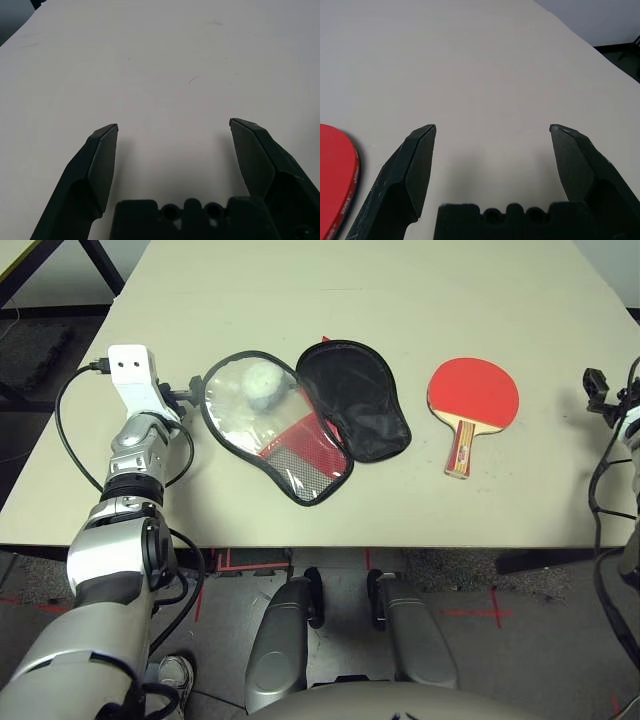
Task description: Store the ping-pong paddle in its case and zip it.
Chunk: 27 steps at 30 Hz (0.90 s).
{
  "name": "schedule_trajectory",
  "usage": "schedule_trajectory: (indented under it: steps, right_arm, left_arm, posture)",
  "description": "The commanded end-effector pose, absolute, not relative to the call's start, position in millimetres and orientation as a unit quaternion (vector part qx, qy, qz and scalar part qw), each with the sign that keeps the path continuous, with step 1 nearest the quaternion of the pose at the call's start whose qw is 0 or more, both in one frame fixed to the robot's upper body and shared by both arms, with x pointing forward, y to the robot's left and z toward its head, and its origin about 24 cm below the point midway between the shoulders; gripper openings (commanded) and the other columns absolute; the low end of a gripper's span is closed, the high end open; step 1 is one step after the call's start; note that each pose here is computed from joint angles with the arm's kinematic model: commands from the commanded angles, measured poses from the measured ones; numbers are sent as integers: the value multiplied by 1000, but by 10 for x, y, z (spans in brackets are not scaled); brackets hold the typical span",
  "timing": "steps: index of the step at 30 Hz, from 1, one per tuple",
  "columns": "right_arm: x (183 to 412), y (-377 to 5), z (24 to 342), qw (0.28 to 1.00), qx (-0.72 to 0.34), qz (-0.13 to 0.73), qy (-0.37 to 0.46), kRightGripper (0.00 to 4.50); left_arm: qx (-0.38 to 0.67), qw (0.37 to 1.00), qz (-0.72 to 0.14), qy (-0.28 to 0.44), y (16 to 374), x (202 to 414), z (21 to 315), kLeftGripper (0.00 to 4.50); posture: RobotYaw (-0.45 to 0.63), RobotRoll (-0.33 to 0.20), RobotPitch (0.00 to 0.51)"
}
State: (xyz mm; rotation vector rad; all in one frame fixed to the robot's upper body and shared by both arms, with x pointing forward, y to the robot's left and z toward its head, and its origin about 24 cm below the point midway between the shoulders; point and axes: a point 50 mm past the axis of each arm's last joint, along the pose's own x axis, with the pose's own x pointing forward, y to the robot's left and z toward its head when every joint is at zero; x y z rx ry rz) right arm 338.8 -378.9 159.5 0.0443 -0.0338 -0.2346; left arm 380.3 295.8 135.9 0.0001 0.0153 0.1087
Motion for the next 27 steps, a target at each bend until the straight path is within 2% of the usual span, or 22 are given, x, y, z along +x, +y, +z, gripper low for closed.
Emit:
schedule_trajectory:
  steps: [1,8,15,21,24,27]
  right_arm:
    - [3387,-3795,1618,993,22,-114,-22,4489]
    - [3362,-3834,1635,992,26,-119,-26,4489]
    - [3377,-3870,1754,991,28,-128,-19,4489]
    - [3490,-3736,2041,992,70,-86,57,4489]
    - [3504,-3483,2155,990,65,-27,120,4489]
    - [3424,-3179,2169,978,71,8,198,4489]
  left_arm:
    - [-1,998,58,7,2979,3786,1339,4500]
    - [4,999,44,6,2929,3821,1385,4500]
    - [35,998,36,-41,3106,3851,1893,4500]
    - [81,992,-70,-72,2998,3910,2569,4500]
    - [87,985,-136,-57,2847,3944,2717,4500]
    - [88,973,-208,-40,2633,3985,2752,4500]
  posture:
    - [-83,0,254]
    - [-69,0,230]
    - [-83,0,206]
    - [-77,0,197]
    - [-77,0,193]
    - [-75,0,188]
